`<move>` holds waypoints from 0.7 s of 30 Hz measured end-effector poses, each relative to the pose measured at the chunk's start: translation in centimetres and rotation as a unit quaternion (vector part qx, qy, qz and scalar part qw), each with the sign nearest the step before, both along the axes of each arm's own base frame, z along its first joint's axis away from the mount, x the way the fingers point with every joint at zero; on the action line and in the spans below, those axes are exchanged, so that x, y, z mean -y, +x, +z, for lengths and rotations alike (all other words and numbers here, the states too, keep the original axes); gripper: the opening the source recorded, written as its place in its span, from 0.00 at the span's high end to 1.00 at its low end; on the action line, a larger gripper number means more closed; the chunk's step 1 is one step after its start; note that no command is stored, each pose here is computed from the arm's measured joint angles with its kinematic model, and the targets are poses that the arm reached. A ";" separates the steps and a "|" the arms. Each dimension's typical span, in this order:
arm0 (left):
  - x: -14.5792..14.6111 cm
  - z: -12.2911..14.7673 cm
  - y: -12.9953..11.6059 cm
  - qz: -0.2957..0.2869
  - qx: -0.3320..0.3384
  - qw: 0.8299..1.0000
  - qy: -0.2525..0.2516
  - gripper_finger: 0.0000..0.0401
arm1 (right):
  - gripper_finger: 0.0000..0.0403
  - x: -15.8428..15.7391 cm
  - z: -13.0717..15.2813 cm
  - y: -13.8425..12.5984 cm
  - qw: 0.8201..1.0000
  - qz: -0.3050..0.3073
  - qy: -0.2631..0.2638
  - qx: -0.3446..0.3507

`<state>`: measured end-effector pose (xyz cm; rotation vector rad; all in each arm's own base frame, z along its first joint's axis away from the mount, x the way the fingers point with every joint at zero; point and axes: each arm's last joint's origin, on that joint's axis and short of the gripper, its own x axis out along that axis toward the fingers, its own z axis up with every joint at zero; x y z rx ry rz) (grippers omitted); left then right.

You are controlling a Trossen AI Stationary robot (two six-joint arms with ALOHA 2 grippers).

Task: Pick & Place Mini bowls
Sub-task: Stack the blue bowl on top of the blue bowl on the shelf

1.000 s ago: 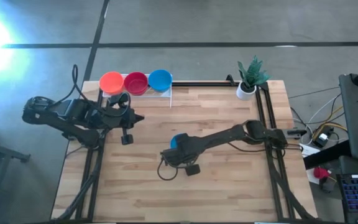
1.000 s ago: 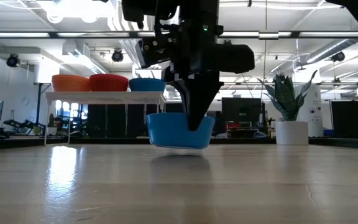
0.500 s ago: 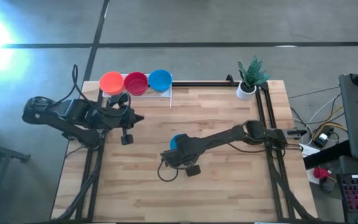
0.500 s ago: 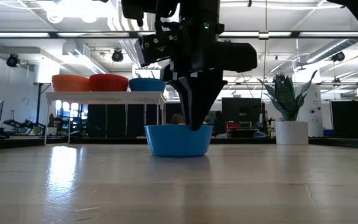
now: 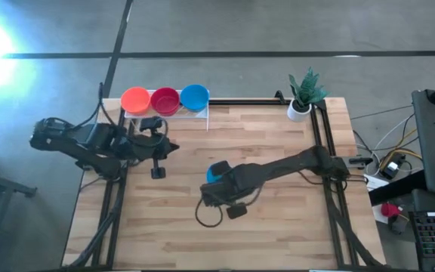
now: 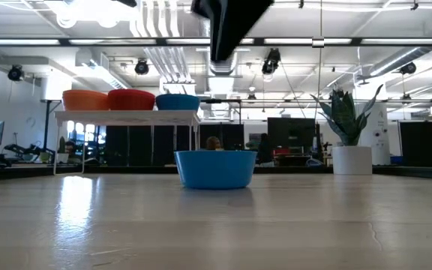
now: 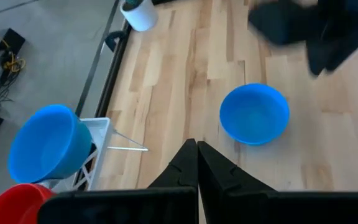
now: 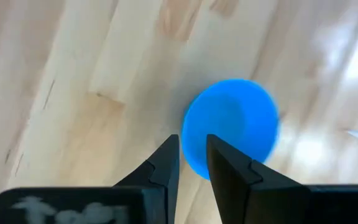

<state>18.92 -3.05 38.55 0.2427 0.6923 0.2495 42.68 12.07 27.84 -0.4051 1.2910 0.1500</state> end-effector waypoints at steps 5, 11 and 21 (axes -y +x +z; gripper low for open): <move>0.5 -1.7 1.9 -0.010 -0.031 0.999 0.011 1.00 | 0.84 -1.6 3.7 -2.1 0.998 0.003 -0.015 0.057; 1.2 -4.1 4.2 -0.042 -0.047 0.998 0.007 1.00 | 0.87 -3.4 6.4 -5.3 0.996 -0.013 0.002 0.091; 1.9 -7.1 6.6 -0.056 -0.058 0.997 0.009 1.00 | 0.93 -5.9 8.7 -10.6 0.989 -0.046 0.006 0.140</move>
